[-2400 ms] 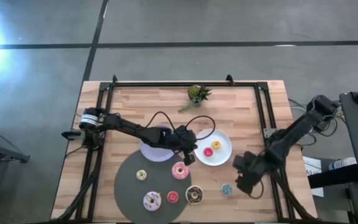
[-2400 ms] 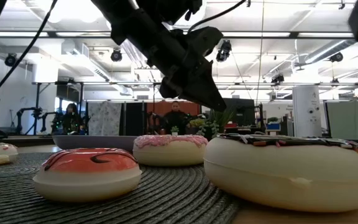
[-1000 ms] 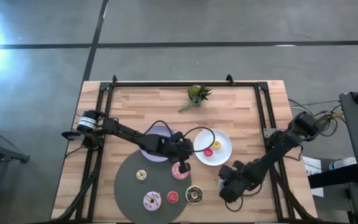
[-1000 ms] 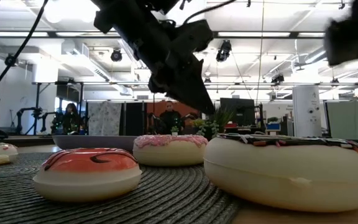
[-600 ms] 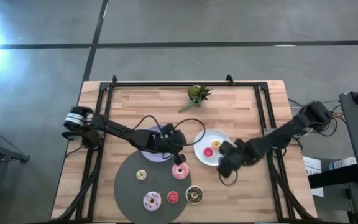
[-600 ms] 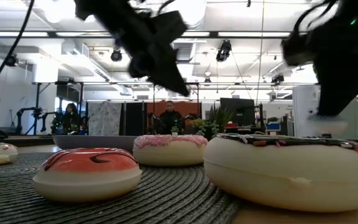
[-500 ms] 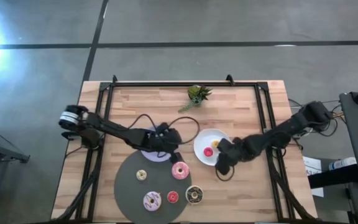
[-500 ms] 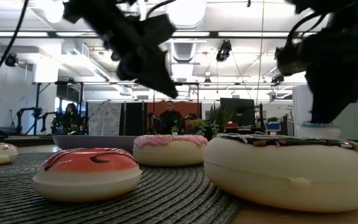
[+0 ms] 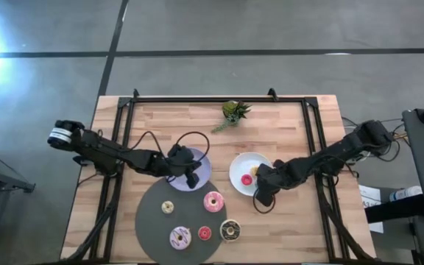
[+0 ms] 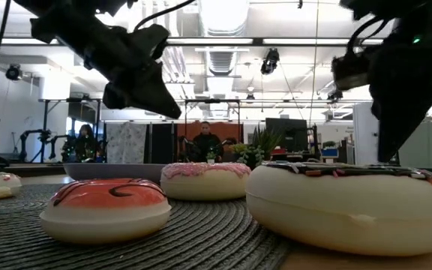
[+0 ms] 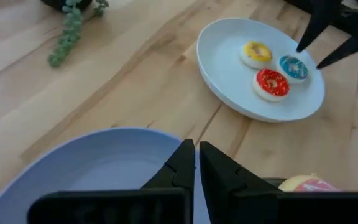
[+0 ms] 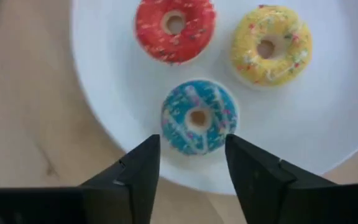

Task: Pick & Place donuts
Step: Put the small white donut on the white plate

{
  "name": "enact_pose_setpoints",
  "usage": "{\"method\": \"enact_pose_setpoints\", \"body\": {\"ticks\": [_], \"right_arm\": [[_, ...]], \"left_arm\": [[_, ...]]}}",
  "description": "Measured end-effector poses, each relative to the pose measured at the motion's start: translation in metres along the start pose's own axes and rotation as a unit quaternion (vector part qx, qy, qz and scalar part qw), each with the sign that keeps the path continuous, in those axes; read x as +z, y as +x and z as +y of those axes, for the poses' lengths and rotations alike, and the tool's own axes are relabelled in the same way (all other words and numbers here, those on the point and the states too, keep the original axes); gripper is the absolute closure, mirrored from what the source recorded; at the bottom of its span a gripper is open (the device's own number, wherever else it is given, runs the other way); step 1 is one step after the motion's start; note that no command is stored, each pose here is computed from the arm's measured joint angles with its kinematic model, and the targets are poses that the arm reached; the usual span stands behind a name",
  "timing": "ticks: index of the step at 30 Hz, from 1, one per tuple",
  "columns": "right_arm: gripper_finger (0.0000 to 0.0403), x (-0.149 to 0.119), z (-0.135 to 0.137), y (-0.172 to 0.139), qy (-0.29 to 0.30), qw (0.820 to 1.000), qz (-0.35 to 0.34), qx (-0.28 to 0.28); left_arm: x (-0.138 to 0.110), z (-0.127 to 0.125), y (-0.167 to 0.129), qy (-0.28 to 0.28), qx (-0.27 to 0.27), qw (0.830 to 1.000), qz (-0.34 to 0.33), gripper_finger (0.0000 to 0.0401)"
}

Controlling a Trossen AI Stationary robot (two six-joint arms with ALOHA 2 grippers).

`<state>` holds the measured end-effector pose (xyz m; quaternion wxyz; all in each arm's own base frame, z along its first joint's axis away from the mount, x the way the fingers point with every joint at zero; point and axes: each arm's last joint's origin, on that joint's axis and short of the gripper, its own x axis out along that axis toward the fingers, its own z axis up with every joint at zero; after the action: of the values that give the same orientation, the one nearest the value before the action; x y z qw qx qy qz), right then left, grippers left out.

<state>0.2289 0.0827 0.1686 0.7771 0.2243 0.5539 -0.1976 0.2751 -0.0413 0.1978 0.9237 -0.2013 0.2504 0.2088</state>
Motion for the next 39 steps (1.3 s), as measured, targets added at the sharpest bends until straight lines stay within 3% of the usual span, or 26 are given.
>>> {"method": "enact_pose_setpoints", "body": {"ticks": [2,8,12,17,19,23,29,32,35,39], "right_arm": [[0.0217,0.000,0.004,-0.008,-0.021,1.000,-0.012,0.006],[0.0211,0.001,0.034,-0.033,-0.161,0.984,-0.046,0.058],[0.0211,-0.002,0.046,-0.033,-0.187,0.980,-0.041,0.058],[0.0211,-0.005,0.065,-0.023,-0.237,0.969,-0.032,0.058],[0.0211,-0.004,0.071,-0.016,-0.258,0.964,-0.026,0.051],[0.0211,0.000,0.083,-0.009,-0.262,0.964,-0.024,0.045],[0.0211,0.000,0.089,0.000,-0.264,0.964,-0.017,0.037],[0.0211,0.000,0.089,0.001,-0.265,0.964,-0.016,0.035],[0.0211,0.000,0.089,0.001,-0.264,0.964,-0.019,0.037],[0.0211,0.001,0.088,0.001,-0.258,0.965,-0.019,0.037]], "left_arm": [[-0.001,-0.001,0.000,0.009,-0.011,1.000,0.009,0.0401],[-0.013,-0.009,0.000,0.066,-0.101,0.989,0.087,0.0401],[-0.025,-0.009,-0.006,0.071,-0.089,0.985,0.133,0.0401],[-0.039,-0.028,-0.023,0.094,-0.136,0.974,0.154,0.0401],[-0.050,-0.029,-0.029,0.097,-0.124,0.970,0.188,0.0401],[-0.067,-0.028,-0.047,0.051,-0.081,0.963,0.251,0.0401],[-0.080,-0.041,-0.088,0.016,-0.112,0.953,0.281,0.0401],[-0.093,-0.038,-0.102,0.030,-0.089,0.945,0.313,0.0396],[-0.099,-0.034,-0.108,0.038,-0.060,0.943,0.326,0.0369],[-0.097,-0.032,-0.106,0.044,-0.032,0.959,0.277,0.0316]]}}
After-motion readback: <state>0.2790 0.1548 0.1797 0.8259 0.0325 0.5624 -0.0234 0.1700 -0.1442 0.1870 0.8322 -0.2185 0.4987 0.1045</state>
